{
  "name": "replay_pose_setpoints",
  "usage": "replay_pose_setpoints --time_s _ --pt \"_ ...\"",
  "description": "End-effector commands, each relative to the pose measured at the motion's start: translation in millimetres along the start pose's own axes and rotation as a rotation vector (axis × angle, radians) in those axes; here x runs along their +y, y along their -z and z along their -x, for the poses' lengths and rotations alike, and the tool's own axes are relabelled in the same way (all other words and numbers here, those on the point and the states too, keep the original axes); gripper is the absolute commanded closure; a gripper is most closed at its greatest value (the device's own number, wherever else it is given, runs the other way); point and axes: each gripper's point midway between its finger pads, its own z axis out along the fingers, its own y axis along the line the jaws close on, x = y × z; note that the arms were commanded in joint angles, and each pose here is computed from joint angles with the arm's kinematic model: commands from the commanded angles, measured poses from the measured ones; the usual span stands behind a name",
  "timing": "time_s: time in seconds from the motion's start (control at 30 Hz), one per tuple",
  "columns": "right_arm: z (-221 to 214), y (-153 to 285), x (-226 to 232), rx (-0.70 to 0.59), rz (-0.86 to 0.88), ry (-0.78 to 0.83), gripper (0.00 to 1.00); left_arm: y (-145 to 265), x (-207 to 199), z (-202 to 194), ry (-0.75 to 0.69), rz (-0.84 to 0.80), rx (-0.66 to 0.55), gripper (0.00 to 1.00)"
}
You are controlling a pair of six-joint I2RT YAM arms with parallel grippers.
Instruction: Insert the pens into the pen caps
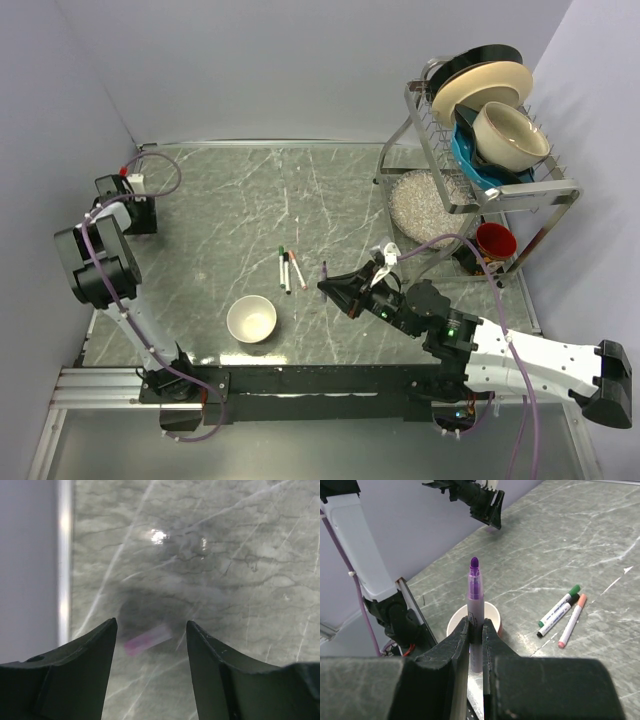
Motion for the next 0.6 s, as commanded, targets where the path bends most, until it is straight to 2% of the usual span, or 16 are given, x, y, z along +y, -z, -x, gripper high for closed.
replay_pose_setpoints --time_s 0.0,0.33,0.5,0.57 --pt "2 -3 -8 -0.015 -0.034 0.012 1.0 -10 -10 6 -0.003 -0.067 0.0 0.39" --pt "2 -5 -9 -0.01 -0.041 0.006 1.0 -6 -10 -4 0.016 -0.059 0.05 0.41" --pt "3 -3 -9 -0.013 -0.041 0.002 1.0 -4 -14 -14 0.037 -0.069 0.077 0.44" --pt "4 -2 -10 -0.016 -0.043 0.002 1.0 -3 -15 -14 0.04 -0.075 0.083 0.49"
